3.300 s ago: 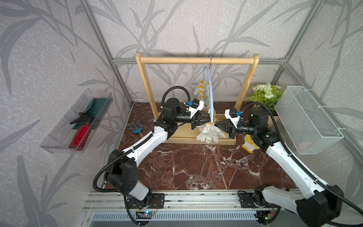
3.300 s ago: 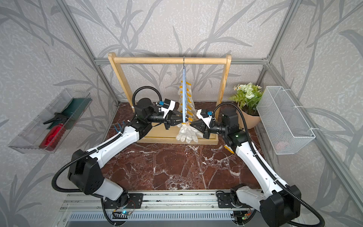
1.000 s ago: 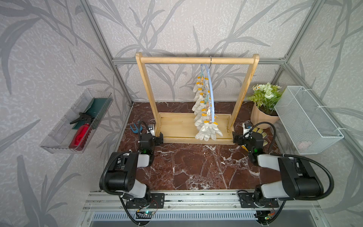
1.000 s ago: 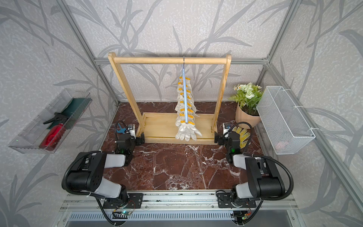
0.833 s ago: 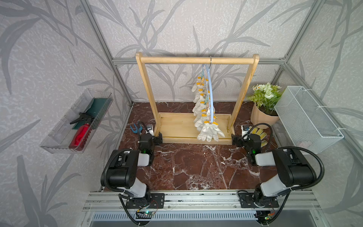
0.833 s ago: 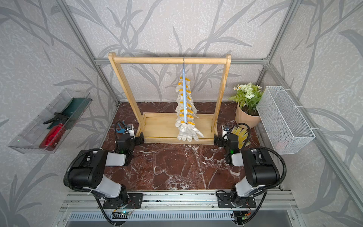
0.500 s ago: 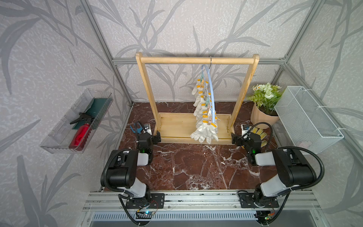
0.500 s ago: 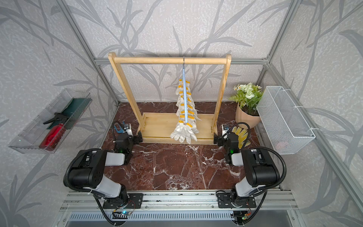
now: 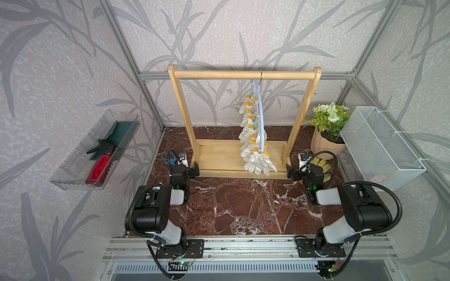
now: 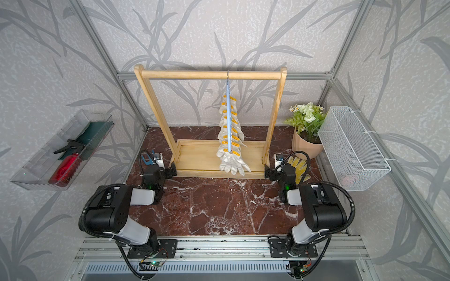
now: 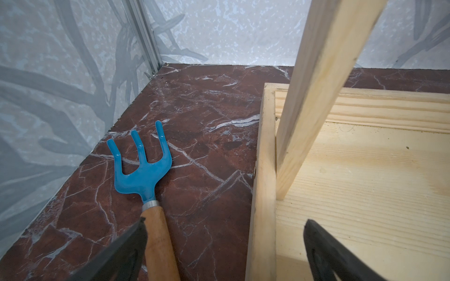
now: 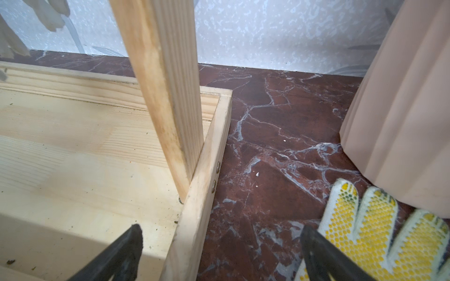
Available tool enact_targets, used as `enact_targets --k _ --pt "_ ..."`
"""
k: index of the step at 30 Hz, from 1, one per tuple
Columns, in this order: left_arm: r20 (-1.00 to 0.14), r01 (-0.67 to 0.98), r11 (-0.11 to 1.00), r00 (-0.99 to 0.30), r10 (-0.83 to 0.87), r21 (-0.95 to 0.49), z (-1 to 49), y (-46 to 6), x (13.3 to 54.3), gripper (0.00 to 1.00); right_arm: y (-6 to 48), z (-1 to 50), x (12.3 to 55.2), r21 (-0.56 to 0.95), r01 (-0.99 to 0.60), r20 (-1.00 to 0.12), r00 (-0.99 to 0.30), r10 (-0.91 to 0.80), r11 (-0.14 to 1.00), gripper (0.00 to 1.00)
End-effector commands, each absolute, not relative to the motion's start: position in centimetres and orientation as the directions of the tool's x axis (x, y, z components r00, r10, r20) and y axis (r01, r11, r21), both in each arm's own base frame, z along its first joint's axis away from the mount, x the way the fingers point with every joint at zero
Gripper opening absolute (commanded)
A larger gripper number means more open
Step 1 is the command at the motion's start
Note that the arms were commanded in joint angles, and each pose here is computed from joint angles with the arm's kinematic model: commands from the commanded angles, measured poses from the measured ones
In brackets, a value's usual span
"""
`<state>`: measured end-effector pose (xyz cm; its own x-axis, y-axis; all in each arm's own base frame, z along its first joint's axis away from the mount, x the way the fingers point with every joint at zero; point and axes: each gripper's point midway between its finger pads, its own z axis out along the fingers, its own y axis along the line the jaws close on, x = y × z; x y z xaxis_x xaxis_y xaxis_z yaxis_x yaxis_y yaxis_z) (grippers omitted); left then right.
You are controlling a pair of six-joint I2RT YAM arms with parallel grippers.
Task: Clip the gloves onto a hanger to dry
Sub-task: Reset both arms
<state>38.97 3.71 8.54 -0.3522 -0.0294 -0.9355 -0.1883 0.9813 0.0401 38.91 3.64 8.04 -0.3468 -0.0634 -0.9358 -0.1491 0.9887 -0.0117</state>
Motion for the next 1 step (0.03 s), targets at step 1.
enact_targets --k 1 --pt "-0.947 -0.212 0.977 -0.317 -0.046 0.024 9.49 4.1 39.53 0.99 3.68 9.37 39.76 -0.024 -0.155 -0.952 -0.299 -0.07 0.988 0.99"
